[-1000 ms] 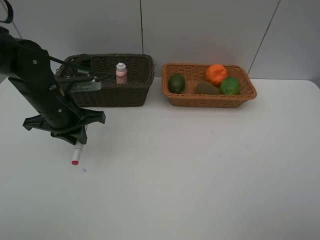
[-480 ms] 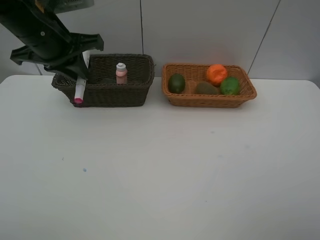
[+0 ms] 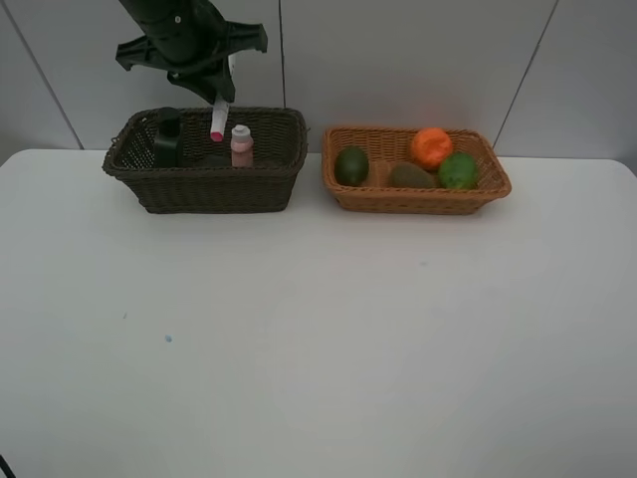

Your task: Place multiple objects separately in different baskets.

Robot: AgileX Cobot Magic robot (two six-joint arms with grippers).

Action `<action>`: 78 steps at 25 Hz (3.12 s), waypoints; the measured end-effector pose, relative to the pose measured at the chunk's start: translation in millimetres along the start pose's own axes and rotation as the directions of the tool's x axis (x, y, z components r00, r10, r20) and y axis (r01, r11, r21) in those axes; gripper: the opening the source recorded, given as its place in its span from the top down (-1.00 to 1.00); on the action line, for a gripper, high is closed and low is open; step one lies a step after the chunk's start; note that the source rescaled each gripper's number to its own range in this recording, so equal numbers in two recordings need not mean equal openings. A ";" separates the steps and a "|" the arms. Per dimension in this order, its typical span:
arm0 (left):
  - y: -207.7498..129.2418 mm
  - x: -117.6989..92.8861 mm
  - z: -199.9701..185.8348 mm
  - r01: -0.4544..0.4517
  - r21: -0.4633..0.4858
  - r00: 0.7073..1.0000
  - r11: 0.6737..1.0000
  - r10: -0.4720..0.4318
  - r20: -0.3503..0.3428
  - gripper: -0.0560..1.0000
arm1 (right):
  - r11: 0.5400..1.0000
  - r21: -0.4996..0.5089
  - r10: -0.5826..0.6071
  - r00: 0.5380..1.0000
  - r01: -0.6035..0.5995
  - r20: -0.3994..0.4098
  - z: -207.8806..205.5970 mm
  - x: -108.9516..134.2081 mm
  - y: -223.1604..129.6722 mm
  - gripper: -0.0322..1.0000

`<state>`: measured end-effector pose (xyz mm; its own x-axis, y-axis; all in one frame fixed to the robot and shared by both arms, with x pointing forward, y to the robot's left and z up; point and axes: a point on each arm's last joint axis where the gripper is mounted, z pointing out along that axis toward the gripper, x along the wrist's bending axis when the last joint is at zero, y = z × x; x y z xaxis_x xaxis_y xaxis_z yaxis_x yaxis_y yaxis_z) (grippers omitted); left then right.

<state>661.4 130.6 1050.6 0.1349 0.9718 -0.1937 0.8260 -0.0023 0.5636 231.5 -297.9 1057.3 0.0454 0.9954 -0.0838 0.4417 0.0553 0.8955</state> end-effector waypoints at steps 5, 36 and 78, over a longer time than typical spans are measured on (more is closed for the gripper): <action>15.0 -4.1 41.9 -0.038 -0.009 0.999 0.999 0.038 0.002 0.84 | 1.000 0.000 0.000 1.000 0.000 0.000 0.0 0.0 0.0 -0.99; 4.8 -2.3 119.5 -0.043 0.025 0.999 0.999 0.042 0.023 0.84 | 1.000 0.000 0.000 1.000 0.000 0.000 0.0 0.0 0.0 -0.99; 27.1 -37.6 -104.2 -0.246 -0.014 0.965 0.969 0.244 -0.094 -1.00 | 1.000 0.000 0.000 1.000 0.000 0.000 0.0 0.0 0.0 -0.99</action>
<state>621.7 118.6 1156.8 0.2798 0.9597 0.0260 0.7595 -0.2378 0.6055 231.5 -297.9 1057.3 0.0454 0.9954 -0.0838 0.4417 0.0553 0.8955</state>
